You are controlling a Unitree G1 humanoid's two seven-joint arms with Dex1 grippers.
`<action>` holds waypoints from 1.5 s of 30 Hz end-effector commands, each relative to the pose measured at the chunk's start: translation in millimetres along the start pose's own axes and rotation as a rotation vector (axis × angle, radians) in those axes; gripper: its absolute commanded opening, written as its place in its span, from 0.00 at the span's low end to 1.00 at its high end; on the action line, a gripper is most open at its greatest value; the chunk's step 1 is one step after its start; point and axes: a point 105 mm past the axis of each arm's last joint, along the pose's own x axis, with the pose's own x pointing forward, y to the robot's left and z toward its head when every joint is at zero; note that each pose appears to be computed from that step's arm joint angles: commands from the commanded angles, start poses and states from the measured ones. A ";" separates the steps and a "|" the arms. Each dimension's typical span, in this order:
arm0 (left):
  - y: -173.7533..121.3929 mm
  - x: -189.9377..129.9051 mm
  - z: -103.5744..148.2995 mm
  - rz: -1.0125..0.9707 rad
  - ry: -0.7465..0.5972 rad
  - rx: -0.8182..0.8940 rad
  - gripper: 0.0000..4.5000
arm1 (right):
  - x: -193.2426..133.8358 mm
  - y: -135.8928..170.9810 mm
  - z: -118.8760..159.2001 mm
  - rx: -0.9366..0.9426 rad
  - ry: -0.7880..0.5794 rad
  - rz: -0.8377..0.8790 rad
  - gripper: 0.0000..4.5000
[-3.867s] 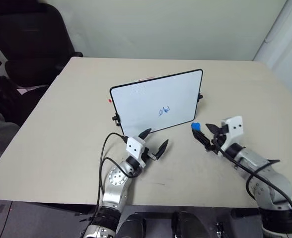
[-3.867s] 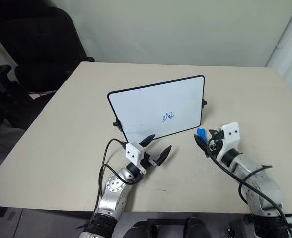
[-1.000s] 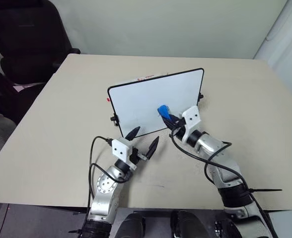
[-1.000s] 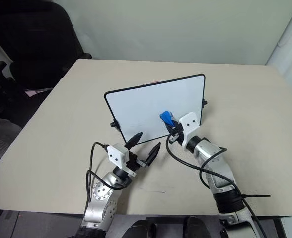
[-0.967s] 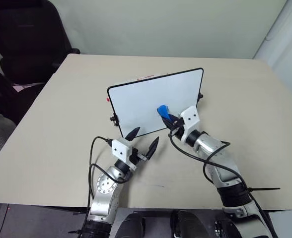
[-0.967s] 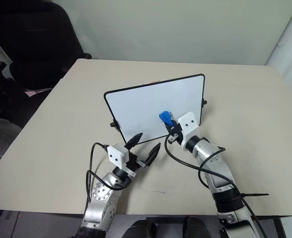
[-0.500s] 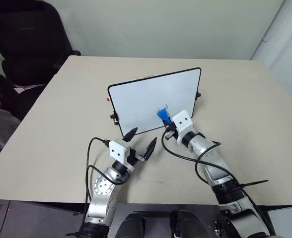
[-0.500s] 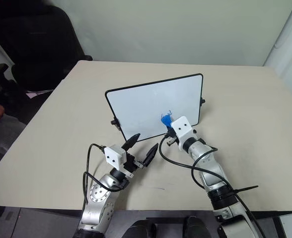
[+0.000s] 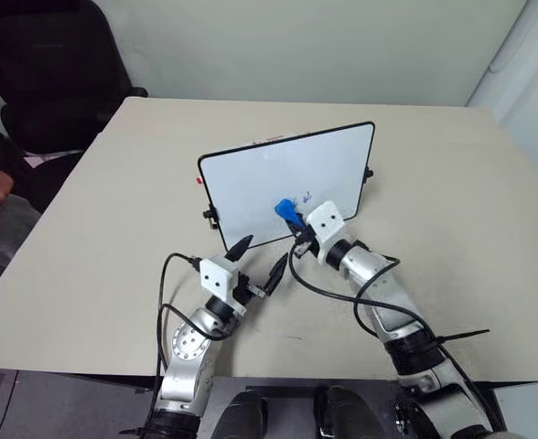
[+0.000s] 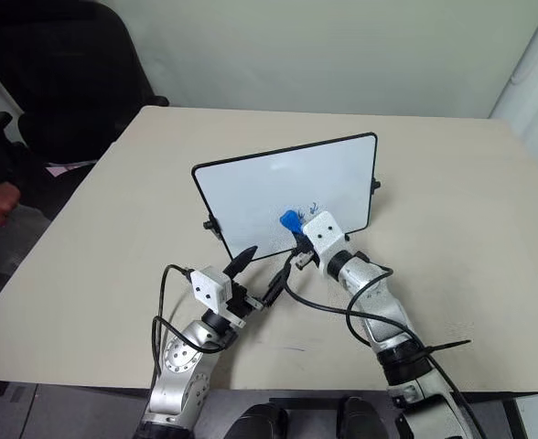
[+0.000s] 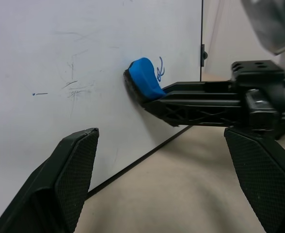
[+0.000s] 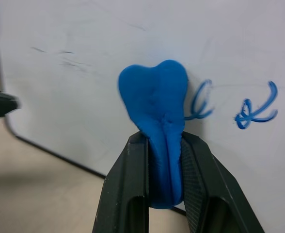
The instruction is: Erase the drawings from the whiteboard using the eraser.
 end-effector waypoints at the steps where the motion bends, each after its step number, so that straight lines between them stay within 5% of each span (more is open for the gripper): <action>1: 3.5 3.2 11.8 -0.001 -0.046 0.010 1.00 | 2.7 -20.7 8.0 0.008 -0.024 -0.123 0.18; 17: 10.4 1.7 15.3 0.009 -0.049 0.017 1.00 | -5.6 -78.2 7.5 0.102 -0.038 -0.402 0.18; 35: 5.1 -1.8 15.1 0.013 -0.046 0.015 1.00 | 25.1 27.1 2.2 -0.056 -0.008 0.065 0.18; 45: 5.2 -4.4 16.1 0.006 -0.040 0.012 1.00 | 28.9 -21.6 4.9 0.014 -0.020 -0.154 0.18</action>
